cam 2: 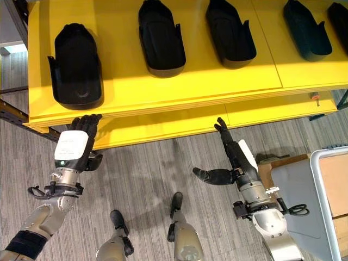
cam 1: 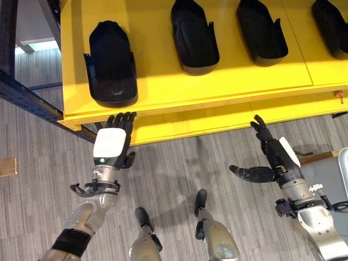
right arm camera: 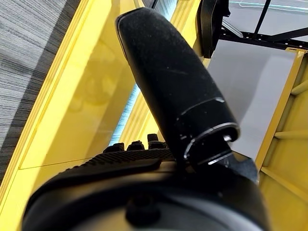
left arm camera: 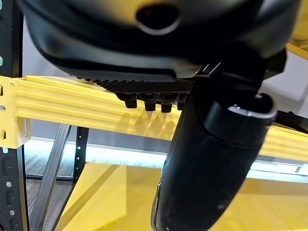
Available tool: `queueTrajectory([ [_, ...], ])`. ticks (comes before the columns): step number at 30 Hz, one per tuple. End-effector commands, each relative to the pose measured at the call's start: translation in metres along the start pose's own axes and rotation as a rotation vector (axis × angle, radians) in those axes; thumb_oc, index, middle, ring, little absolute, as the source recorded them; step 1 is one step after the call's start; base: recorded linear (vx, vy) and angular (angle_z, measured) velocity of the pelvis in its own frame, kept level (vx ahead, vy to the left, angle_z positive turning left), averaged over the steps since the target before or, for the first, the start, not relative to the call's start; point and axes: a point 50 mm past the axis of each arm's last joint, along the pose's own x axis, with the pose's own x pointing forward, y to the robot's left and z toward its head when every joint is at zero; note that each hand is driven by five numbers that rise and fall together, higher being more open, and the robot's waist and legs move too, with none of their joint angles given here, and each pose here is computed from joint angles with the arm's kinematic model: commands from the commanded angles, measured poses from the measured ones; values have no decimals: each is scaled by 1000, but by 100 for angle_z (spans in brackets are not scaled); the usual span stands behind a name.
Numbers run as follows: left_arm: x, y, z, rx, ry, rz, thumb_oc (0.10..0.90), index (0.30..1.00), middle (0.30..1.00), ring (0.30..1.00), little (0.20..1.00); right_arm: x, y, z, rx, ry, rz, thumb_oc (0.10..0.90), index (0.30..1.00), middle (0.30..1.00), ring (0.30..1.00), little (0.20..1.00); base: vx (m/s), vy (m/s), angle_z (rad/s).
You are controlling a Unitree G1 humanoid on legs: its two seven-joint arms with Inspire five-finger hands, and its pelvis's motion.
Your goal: Move parts from the plastic box to the shelf.
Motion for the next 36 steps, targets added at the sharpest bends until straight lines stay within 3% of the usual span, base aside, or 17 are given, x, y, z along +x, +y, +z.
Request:
queueTrajectory([
  [1,42,53,-6,66,-31,246,900,1000,1000,1000,1000,12,-6,46,-15,-262,-29,900,1000,1000,1000,1000,0,0,0],
  [36,16,52,-2,10,-73,205,900,1000,1000,1000,1000,11,-8,47,-22,-265,-43,900,1000,1000,1000,1000,0,0,0],
])
